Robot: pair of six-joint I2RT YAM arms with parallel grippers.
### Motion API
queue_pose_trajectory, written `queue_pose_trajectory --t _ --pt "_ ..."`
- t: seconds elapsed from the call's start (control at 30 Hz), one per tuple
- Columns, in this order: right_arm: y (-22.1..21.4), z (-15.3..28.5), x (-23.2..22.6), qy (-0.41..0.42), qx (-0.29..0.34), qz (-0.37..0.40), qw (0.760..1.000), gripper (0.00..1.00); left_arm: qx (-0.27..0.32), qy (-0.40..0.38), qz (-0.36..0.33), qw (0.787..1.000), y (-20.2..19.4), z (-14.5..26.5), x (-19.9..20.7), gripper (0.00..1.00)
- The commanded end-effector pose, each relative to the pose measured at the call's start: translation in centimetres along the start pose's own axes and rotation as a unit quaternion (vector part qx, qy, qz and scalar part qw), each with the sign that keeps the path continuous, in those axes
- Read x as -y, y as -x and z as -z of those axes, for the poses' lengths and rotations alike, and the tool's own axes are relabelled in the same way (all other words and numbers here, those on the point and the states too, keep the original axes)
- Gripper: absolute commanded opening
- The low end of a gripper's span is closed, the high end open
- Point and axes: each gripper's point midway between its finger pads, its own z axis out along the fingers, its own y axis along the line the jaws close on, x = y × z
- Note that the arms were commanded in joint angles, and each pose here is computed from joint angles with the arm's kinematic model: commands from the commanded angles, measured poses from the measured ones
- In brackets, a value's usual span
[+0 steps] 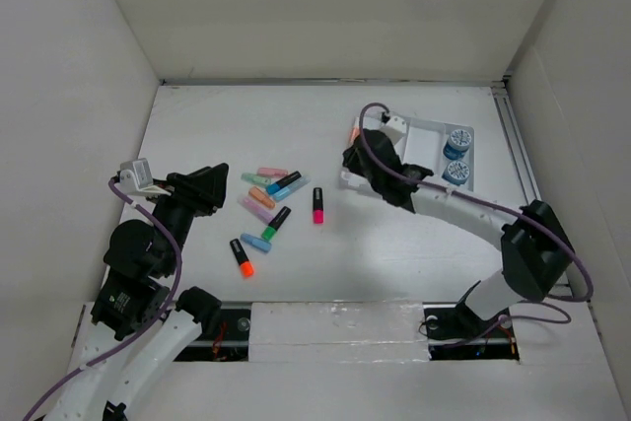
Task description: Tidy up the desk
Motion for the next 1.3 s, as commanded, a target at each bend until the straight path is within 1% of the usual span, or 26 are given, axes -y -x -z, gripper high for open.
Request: queue_pose_trajectory --t 0.0,0.03,0.1,0.13,0.27,0.3,0.33,0.4,0.6,0.63,0.67,0.7,0.77,0.8,0.83,0.87,0.97,1.0,1.03,1.07,1.1,1.17,1.2,1.23,1.27 --pt "0.9 -3.4 2.2 -0.005 -0.016 0.005 1.0 0.13 0.017 -0.019 0.003 1.0 0.9 -0.2 0.9 0.44" --pt "2.0 -4.6 3.4 -0.014 -0.016 -0.007 1.0 0.13 0.016 -0.019 0.002 1.0 0.8 -0.2 0.9 0.44" --pt "3.6 -6.2 3.3 -0.013 -0.014 -0.01 1.0 0.13 0.015 -0.019 0.002 1.0 0.8 -0.2 0.9 0.44" --pt "3.0 -7.5 4.1 -0.023 -0.027 -0.008 0.999 0.13 0.016 -0.02 0.003 1.0 0.8 -0.2 0.9 0.44" --pt "4.4 -10.6 6.8 -0.06 -0.026 -0.025 0.998 0.14 0.017 -0.019 0.002 1.0 0.9 -0.1 0.9 0.44" --pt "4.7 -11.1 7.1 -0.064 -0.025 -0.029 0.997 0.17 0.016 -0.018 0.002 1.0 0.8 -0.2 0.8 0.44" --pt "5.1 -11.8 7.6 -0.074 -0.023 -0.035 0.996 0.36 0.016 -0.018 0.001 1.0 0.8 -0.2 0.9 0.44" --pt "5.6 -12.1 7.8 -0.077 -0.017 -0.036 0.996 0.46 0.015 -0.019 0.001 1.0 0.8 -0.2 0.9 0.44" --pt "6.7 -11.4 7.7 -0.081 -0.006 -0.028 0.996 0.59 0.016 -0.02 0.002 1.0 0.8 -0.2 0.9 0.44" --pt "6.7 -11.1 7.7 -0.081 -0.007 -0.029 0.996 0.58 0.015 -0.019 0.001 1.0 0.8 -0.2 0.9 0.44" --pt "6.4 -10.7 6.8 -0.065 -0.011 -0.028 0.997 0.52 0.015 -0.019 0.001 1.0 0.8 -0.2 0.9 0.44" --pt "5.5 -9.8 6.4 -0.052 -0.019 -0.024 0.998 0.33 0.015 -0.02 0.002 1.0 0.8 -0.2 0.9 0.44" --pt "3.0 -8.5 2.5 0.015 -0.035 -0.014 0.999 0.18 0.015 -0.021 0.002 1.0 0.8 -0.1 0.9 0.44" --pt "1.1 -8.0 2.1 0.024 -0.05 -0.006 0.998 0.09 0.015 -0.021 0.002 1.0 0.8 -0.1 0.9 0.44" --pt "-0.1 -7.6 1.1 0.035 -0.058 0.002 0.998 0.07 0.015 -0.019 0.001 1.0 0.8 -0.2 0.9 0.44" --pt "-2.7 -6.6 -0.8 0.052 -0.076 0.02 0.996 0.05 0.014 -0.02 0.001 1.0 0.7 -0.2 0.9 0.44" --pt "-6.0 -6.1 -2.7 0.063 -0.093 0.04 0.993 0.06 0.013 -0.019 0.002 1.0 0.6 -0.3 0.9 0.44" --pt "-7.4 -5.4 -4.1 0.076 -0.105 0.049 0.99 0.1 0.014 -0.021 0.002 1.0 0.8 -0.3 1.0 0.44" --pt "-7.6 -5.3 -5.1 0.079 -0.106 0.053 0.99 0.13 0.014 -0.022 0.002 1.0 0.7 -0.2 1.0 0.44" --pt "-8.8 -5.7 -5.2 0.074 -0.115 0.061 0.989 0.19 0.015 -0.022 0.003 1.0 0.8 -0.2 1.0 0.44" --pt "-9.9 -5.4 -6.1 0.08 -0.122 0.07 0.987 0.35 0.012 -0.021 0.002 1.0 0.6 -0.3 1.0 0.44" --pt "-11.7 -5.9 -6.5 0.07 -0.138 0.089 0.984 0.47 0.013 -0.022 0.003 1.0 0.7 -0.2 1.0 0.44" --pt "-12.1 -6.0 -6.8 0.069 -0.138 0.093 0.984 0.55 0.014 -0.022 0.002 1.0 0.7 -0.2 1.0 0.44" --pt "-12.9 -5.9 -6.9 0.062 -0.139 0.101 0.983 0.58 0.013 -0.021 0.002 1.0 0.7 -0.2 0.9 0.44" --pt "-12.5 -6.2 -7.3 0.057 -0.131 0.098 0.985 0.61 0.014 -0.021 0.001 1.0 0.7 -0.2 1.0 0.44"
